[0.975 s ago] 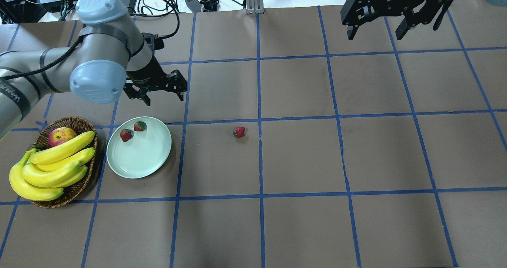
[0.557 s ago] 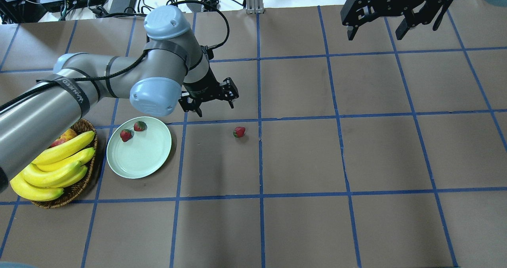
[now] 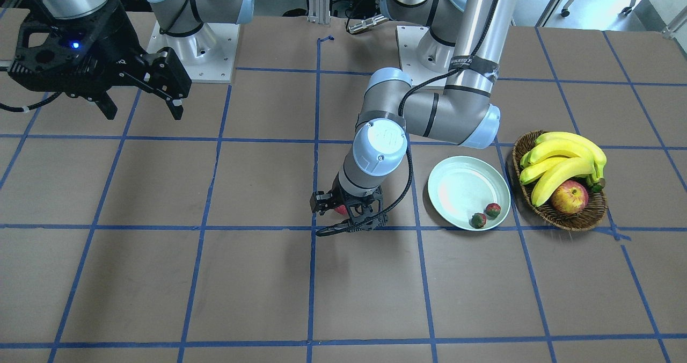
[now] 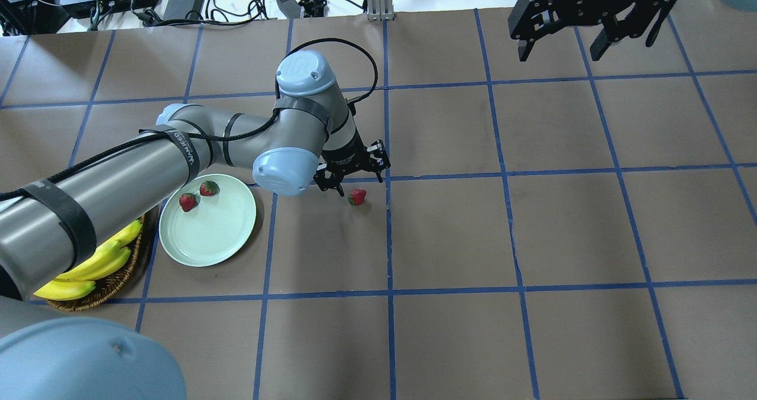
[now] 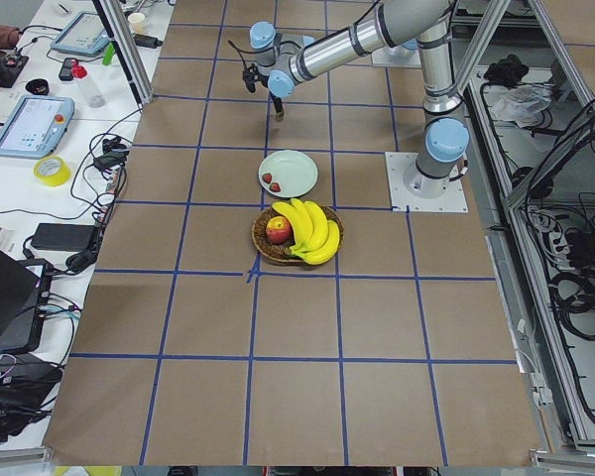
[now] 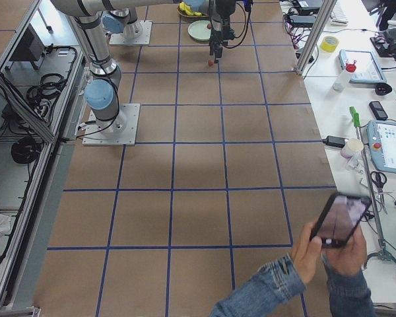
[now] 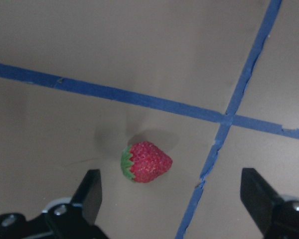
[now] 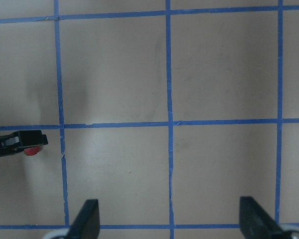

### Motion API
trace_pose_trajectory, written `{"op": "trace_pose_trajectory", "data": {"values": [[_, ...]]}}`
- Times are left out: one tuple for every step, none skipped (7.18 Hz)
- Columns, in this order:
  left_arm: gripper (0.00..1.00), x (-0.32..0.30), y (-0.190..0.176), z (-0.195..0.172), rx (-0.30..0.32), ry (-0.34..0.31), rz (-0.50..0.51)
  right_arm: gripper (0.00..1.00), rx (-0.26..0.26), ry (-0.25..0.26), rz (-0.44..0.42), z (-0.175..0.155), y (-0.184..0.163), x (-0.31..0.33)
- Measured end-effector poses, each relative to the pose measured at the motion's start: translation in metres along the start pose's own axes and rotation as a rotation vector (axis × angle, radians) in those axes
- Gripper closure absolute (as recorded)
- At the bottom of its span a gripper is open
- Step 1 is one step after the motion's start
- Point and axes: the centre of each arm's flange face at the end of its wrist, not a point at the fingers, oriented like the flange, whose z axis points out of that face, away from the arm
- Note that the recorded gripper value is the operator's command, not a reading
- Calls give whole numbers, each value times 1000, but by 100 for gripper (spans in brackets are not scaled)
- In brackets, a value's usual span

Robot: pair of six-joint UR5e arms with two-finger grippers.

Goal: Collect all strawberries into plate
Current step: 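Reach the left gripper to the last strawberry and grasp it, then carry the strawberry into the plate and open the left gripper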

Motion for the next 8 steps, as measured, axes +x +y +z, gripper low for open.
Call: {"op": "trace_pose_trajectory", "data": {"values": [[13,-4,0,12,-1,-31,3,0,-1,0,0,1,0,0],[13,-10,2,21,2,-73,8,0,-1,1,0,1,0,0],[13,-15,5,26,2,-99,10,0,-1,1,0,1,0,0],[19,-16,7,27,5,-109,15,0,0,2,-1,0,1,0],[28,-16,9,25,8,-109,18,0,1,4,-1,0,1,1],[36,-15,10,23,11,-107,21,0,1,10,-2,0,1,1],[44,-14,11,21,12,-104,27,0,1,15,-3,-1,1,1],[55,-15,12,21,11,-104,40,0,1,17,-4,-1,2,2]]}}
